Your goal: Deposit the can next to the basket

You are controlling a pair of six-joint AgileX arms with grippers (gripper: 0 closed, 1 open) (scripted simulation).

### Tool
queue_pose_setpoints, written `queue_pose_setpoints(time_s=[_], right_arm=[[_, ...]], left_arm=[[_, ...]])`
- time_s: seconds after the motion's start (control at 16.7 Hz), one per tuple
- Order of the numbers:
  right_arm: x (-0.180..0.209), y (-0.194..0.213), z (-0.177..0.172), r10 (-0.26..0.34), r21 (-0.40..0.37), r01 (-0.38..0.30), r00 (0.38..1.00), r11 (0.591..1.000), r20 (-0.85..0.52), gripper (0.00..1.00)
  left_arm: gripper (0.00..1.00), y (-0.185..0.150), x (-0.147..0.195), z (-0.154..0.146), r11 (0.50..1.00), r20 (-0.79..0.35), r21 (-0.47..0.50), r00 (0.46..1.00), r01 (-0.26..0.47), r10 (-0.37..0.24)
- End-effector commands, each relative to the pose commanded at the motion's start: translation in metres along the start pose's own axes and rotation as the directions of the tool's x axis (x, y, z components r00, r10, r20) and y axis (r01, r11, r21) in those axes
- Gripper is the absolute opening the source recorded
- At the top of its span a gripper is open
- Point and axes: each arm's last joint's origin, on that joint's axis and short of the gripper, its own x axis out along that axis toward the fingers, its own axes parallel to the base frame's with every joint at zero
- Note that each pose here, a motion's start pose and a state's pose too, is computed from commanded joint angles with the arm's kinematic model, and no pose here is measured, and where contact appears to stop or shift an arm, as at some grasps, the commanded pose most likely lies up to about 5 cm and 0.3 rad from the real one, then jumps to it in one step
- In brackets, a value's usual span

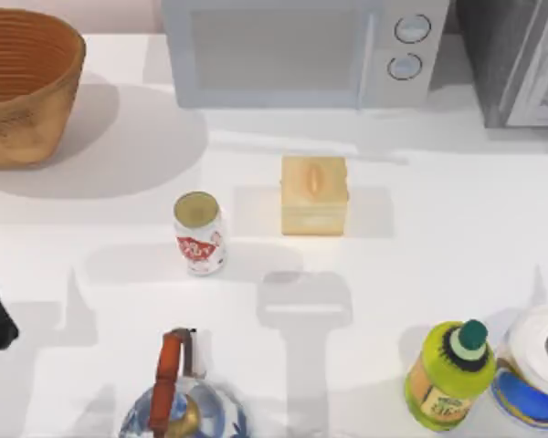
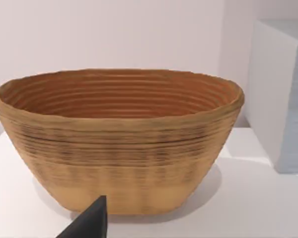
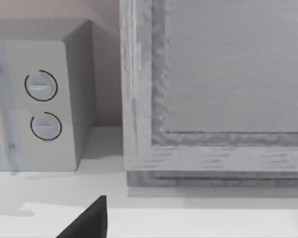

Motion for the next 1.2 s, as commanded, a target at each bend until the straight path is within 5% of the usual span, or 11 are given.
queue_pose_setpoints(time_s=[0.3, 0.66, 0.84, 1.2], right_arm=[[0.0, 0.0, 0.0, 0.0, 0.0, 0.0, 1.0, 1.0, 0.0, 1.0], [0.0, 0.0, 0.0, 0.0, 0.0, 0.0, 1.0, 1.0, 0.0, 1.0], [0.0, 0.0, 0.0, 0.0, 0.0, 0.0, 1.0, 1.0, 0.0, 1.0], [0.0, 0.0, 0.0, 0.0, 0.0, 0.0, 1.0, 1.0, 0.0, 1.0]], left_arm=[[1.0, 0.001, 0.0, 0.011, 0.999, -0.051, 0.041, 0.999, -0.01, 0.012], [1.0, 0.008, 0.025, 0.074, 0.969, -0.358, 0.245, 0.932, 0.037, 0.055], [1.0, 0.016, 0.065, 0.099, 0.932, -0.589, 0.326, 0.805, 0.157, 0.07], [1.0, 0.042, 0.169, 0.099, 0.833, -0.918, 0.259, 0.392, 0.489, 0.055]])
